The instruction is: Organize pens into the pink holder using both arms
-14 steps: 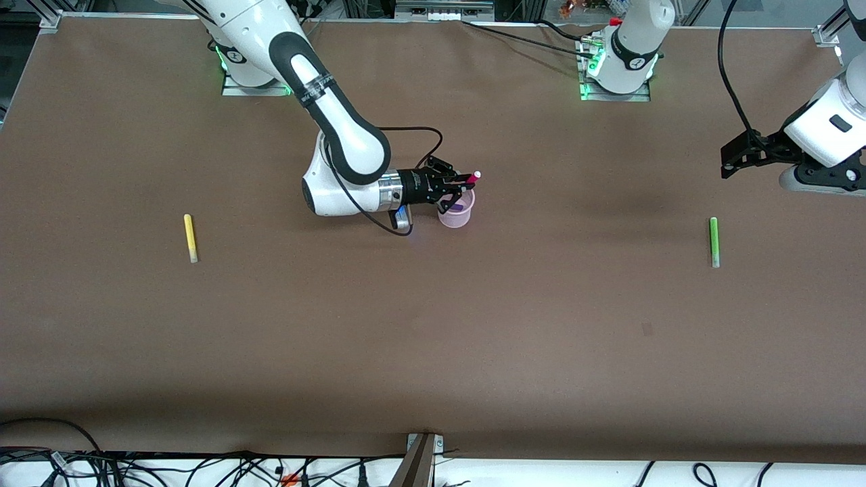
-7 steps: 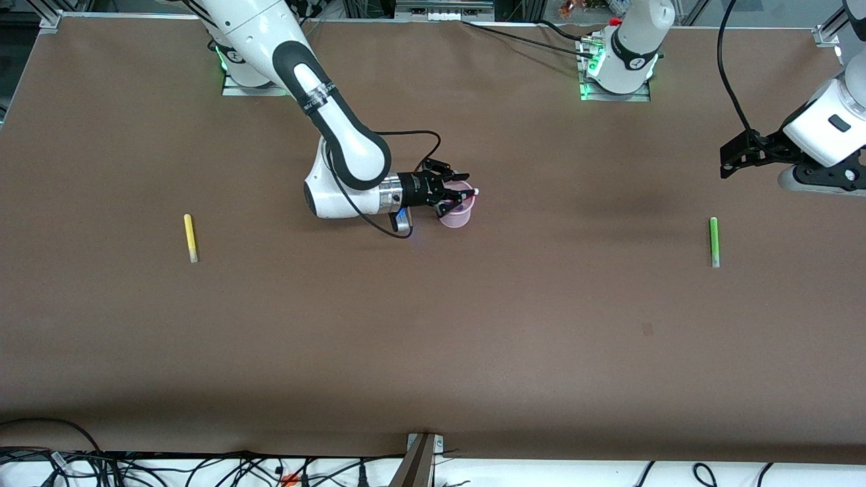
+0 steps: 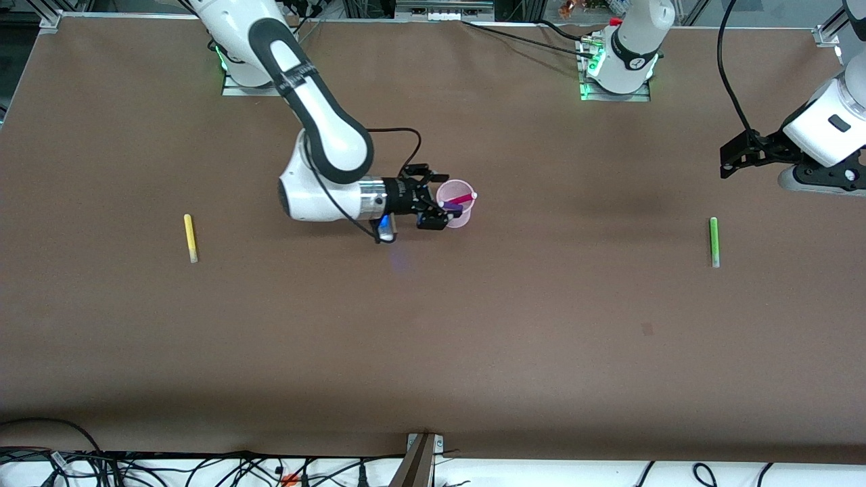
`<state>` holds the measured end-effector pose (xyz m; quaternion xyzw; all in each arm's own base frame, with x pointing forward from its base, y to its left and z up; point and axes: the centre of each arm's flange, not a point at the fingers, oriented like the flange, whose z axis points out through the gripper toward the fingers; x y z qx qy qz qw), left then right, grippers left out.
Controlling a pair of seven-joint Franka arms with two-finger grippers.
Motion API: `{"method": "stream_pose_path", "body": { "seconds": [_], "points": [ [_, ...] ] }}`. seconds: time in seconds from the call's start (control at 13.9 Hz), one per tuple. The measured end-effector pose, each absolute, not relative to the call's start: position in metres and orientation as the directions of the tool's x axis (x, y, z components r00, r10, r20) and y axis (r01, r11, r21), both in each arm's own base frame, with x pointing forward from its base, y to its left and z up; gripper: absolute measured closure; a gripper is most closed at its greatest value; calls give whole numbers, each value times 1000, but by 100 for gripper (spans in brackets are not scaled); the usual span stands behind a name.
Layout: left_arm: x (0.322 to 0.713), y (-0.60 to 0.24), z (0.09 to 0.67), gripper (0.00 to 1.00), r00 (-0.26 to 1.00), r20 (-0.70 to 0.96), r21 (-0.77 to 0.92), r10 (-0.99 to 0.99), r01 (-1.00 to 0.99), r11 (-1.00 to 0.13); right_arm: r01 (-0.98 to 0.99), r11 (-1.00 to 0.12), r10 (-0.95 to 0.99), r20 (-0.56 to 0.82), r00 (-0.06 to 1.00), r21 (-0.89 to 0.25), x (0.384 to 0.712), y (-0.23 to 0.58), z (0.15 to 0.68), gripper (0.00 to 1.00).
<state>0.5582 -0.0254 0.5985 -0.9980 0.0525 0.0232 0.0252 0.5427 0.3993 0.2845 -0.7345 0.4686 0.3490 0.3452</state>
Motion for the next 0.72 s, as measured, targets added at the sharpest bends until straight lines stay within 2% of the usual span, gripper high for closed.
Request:
{"method": "stream_pose_path", "body": {
  "seconds": [0.22,0.43,0.72],
  "points": [
    [558,-28,599,0,993,-49,-48,-108,-110,-993,-865,-413,-512,-712,481,-287,566,360,336,0],
    [557,-28,600,0,993,-53,-48,-108,-111,-993,-759,-552,-542,-542,642,-346,570,332,391,0],
    [557,-28,600,0,993,-53,-48,-109,-111,-993,-624,-723,-514,-373,773,-296,562,265,463,0]
  ]
}}
